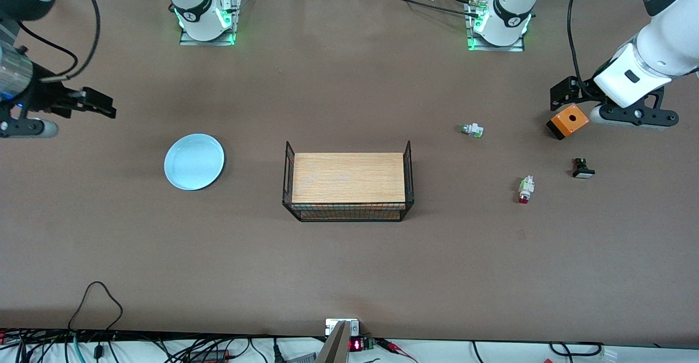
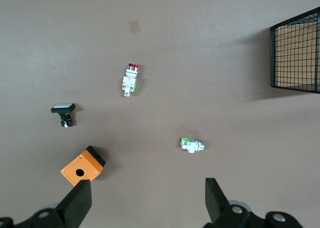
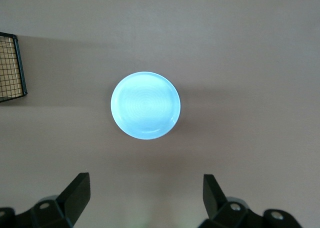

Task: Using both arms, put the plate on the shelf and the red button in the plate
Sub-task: 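Move the right gripper down toward the rim of the blue plate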

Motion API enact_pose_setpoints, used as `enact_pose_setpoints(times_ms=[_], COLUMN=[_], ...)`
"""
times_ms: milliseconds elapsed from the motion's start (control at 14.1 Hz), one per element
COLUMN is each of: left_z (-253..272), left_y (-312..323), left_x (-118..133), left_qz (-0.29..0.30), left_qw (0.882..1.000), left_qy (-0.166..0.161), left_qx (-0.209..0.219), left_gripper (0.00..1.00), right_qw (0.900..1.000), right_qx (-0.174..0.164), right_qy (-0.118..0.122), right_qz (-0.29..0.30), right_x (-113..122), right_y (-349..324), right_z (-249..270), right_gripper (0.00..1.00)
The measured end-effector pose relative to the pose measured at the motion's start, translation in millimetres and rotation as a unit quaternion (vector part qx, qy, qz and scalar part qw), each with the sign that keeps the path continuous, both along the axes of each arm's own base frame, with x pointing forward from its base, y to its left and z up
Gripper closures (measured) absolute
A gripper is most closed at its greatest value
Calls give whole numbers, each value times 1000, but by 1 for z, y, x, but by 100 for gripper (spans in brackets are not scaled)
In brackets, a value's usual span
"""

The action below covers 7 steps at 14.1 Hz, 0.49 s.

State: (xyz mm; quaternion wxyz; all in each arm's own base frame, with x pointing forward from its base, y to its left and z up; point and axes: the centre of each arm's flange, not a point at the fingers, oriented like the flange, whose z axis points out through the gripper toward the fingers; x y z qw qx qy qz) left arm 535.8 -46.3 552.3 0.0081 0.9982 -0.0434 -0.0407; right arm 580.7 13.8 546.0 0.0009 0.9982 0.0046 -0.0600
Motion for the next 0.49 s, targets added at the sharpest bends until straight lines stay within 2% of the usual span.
enact_pose_setpoints(times_ms=[283,495], left_z=[0,0], left_y=[2,2], left_x=[0,0], left_qz=[2,2], left_qw=[1000,1000], left_qy=[1,1], left_qx=[0,0], left_gripper=[0,0], right_qw=[999,999], right_qx=[-8,-19], right_qy=[33,46], right_qz=[-16,-22], right_x=[24,35], right_y=[17,20], right_z=[-68,-124], right_gripper=[0,0])
